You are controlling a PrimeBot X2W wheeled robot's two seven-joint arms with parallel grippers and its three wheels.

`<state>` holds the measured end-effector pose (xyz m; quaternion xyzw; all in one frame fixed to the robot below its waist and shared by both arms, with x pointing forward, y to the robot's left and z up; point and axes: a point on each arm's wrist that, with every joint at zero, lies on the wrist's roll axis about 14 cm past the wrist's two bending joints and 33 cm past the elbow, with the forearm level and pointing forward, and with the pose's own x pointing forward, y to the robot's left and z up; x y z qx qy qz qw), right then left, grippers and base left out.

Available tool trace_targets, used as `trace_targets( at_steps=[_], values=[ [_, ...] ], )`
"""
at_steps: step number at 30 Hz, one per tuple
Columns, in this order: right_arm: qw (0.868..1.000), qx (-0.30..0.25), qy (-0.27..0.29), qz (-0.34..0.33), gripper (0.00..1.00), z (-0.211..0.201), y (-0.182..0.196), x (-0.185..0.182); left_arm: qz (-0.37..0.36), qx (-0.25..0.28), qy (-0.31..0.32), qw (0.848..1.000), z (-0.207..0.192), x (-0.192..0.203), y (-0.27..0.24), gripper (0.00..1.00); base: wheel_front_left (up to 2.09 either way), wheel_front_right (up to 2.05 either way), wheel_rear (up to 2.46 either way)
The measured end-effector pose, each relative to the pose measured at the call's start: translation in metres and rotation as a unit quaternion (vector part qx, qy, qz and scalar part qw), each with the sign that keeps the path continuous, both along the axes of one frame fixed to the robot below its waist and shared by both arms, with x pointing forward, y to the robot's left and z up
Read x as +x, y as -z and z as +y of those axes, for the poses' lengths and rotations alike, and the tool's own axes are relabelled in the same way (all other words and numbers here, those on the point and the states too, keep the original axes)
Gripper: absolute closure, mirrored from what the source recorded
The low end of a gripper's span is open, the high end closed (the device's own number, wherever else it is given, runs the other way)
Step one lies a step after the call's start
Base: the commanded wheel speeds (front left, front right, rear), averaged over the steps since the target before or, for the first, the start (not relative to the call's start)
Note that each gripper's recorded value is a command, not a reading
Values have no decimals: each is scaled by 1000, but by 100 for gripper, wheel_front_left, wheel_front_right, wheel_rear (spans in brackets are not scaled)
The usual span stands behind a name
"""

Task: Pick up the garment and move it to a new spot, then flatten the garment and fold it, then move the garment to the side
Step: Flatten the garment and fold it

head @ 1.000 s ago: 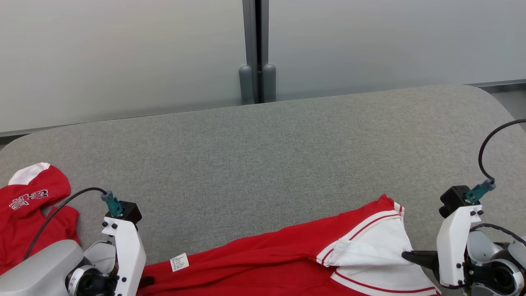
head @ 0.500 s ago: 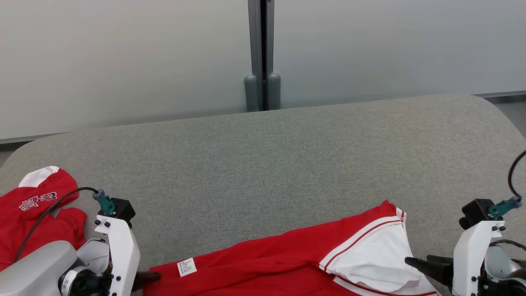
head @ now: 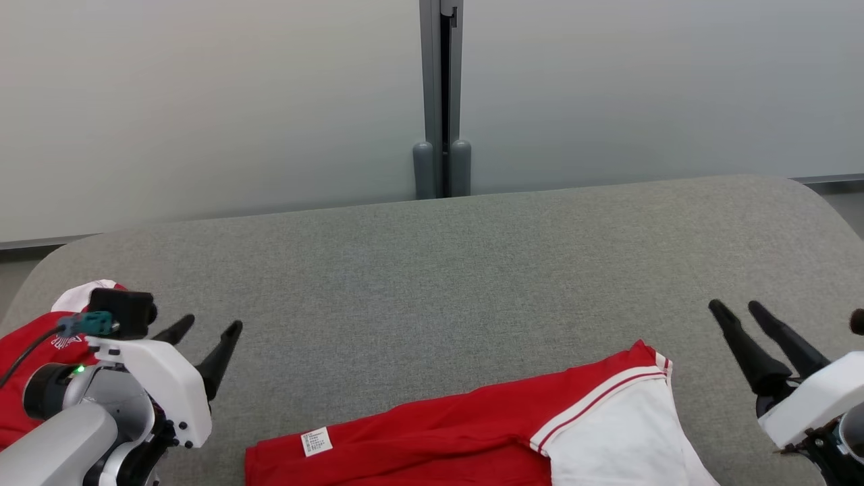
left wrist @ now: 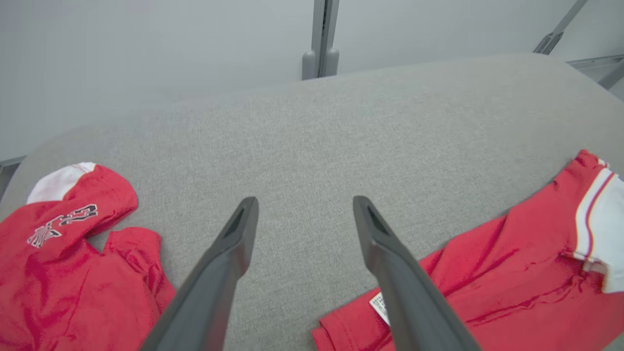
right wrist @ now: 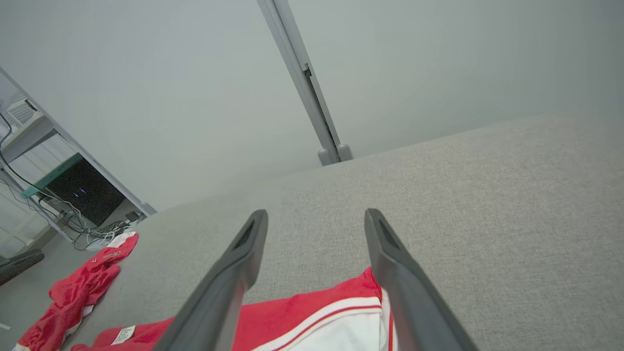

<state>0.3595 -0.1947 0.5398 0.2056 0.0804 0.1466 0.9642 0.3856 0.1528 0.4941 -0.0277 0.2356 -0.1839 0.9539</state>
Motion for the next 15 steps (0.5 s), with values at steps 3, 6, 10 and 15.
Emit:
trace_targets(
  at_steps=[3, 6, 10, 15],
  values=[
    [997, 11, 46, -58, 0, -11, -15, 4, -93, -28, -44, 994, 7, 8, -25, 0, 0, 0, 0],
    [992, 23, 84, -93, 0, -17, -19, 2, -131, -50, -59, 988, 4, -2, -28, 0, 0, 0, 0],
    [983, 29, 125, -128, 0, -24, -22, 0, -161, -58, -87, 981, 6, -8, -31, 0, 0, 0, 0],
    [982, 27, 149, -110, 0, -22, 5, -9, -235, -74, -136, 960, 19, -8, -63, 0, 0, 0, 0]
  ],
)
